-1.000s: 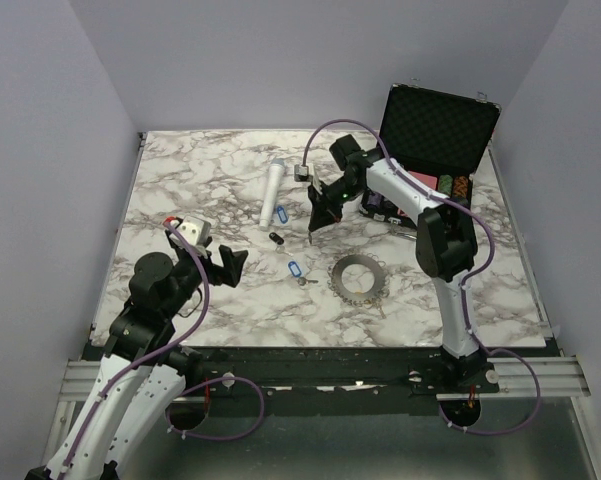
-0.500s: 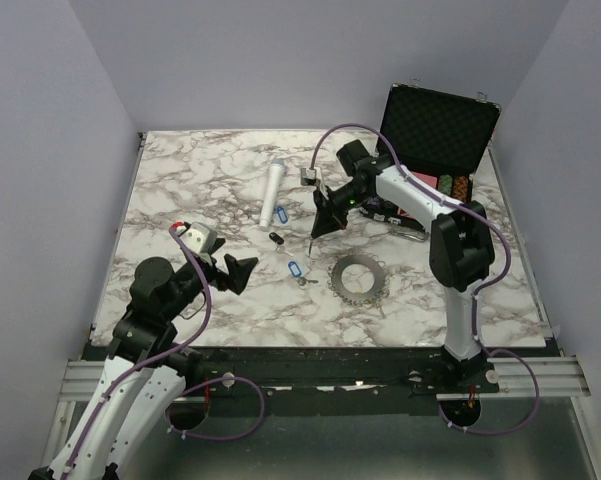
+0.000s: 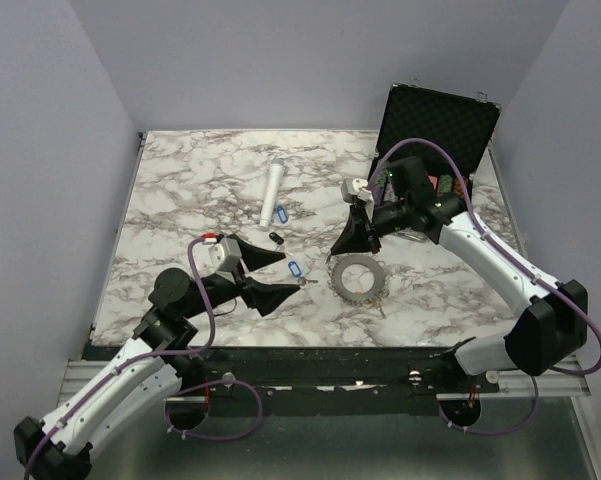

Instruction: Put the keys on the keyring

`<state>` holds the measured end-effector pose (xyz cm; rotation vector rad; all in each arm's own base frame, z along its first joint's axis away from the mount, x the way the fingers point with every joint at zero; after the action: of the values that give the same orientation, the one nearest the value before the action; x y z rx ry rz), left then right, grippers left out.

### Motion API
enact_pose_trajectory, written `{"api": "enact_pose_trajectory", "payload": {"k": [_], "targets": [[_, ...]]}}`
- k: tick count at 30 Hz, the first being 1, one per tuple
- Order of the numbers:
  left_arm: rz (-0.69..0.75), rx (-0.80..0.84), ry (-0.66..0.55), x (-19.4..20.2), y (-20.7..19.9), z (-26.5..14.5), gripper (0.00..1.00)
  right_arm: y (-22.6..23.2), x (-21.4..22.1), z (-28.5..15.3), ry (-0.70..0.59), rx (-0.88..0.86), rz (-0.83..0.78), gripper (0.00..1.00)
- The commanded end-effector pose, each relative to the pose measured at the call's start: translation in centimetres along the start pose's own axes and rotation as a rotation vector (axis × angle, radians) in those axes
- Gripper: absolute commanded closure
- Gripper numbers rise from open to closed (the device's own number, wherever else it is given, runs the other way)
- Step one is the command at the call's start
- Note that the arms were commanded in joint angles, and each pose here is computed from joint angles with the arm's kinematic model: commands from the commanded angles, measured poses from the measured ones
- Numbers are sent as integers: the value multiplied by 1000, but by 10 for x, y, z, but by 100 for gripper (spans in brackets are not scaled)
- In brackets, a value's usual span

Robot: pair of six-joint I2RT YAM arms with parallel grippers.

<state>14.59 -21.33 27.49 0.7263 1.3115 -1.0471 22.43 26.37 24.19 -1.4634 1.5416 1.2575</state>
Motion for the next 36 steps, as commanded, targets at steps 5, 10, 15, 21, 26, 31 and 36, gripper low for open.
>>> {"api": "enact_pose_trajectory", "payload": {"k": [5,10,15,21,26,31,36], "targets": [[85,39,-61,16,-13,37,26,38,14,-16,-62,-47,-20,100],[130,37,-9,32,-13,52,34,45,18,-26,-92,-42,-29,100],[151,69,-21,34,-18,62,41,50,23,-27,-114,-69,-22,100],[136,117,-15,36,-30,74,54,53,25,-27,-116,-80,-25,100],[135,98,-9,40,-28,81,62,55,25,-26,-123,-92,-24,100],[141,77,-13,40,-24,86,70,56,27,-25,-128,-106,-17,100],[147,79,-10,41,-23,93,71,56,29,-24,-128,-112,-10,100]]}}
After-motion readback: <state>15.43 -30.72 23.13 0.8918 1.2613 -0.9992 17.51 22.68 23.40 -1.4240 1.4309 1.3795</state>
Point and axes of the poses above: each gripper's point midway between its finger pads, its own z axis out along the fingers, its own y axis along the line the jaws close on, x = y × z, the point moved 2 cm from there along -z, back along the fingers, and after that the axes turned 5 degrees about z, right-handed, at the moved point
